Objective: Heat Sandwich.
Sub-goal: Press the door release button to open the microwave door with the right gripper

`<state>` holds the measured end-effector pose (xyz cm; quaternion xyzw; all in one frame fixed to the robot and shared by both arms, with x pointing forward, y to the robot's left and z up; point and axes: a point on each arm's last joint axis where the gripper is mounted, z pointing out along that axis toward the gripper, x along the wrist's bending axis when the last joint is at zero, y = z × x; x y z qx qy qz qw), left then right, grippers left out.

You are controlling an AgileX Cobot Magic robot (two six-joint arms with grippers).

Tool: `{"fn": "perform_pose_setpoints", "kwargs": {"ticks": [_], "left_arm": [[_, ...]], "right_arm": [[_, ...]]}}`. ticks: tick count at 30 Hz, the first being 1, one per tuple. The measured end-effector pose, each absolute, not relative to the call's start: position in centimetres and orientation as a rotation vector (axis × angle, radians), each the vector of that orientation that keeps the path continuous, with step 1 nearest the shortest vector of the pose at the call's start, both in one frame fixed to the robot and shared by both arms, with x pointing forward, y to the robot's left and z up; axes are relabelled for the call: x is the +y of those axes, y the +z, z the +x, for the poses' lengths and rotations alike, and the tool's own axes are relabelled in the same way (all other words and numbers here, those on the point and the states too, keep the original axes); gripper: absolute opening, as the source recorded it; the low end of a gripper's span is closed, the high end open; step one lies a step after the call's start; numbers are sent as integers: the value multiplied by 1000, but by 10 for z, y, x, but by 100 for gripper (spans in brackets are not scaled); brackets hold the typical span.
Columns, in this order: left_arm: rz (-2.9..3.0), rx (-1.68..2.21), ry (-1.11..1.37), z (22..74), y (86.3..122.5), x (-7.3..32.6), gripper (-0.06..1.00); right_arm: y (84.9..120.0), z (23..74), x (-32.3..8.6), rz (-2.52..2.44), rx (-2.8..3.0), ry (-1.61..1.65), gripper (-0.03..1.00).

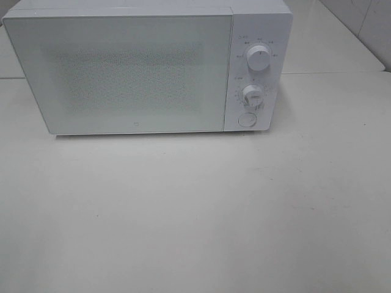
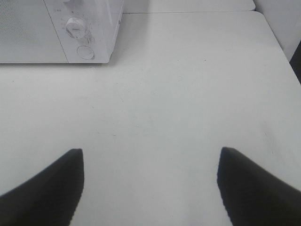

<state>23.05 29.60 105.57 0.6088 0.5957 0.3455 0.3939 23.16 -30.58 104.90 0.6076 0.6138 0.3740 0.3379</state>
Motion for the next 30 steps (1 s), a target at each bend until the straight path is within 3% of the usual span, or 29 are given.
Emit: {"fn": "perform_pose_setpoints", "kwargs": {"ticks": [24, 30], "left_arm": [[1544, 1511, 877, 230, 1056, 296, 98], [1544, 1511, 877, 230, 1056, 296, 98]], "right_arm": [[1049, 231, -306, 1578, 1602, 975, 76], [1063, 237, -304, 1566, 1594, 1001, 76]]}}
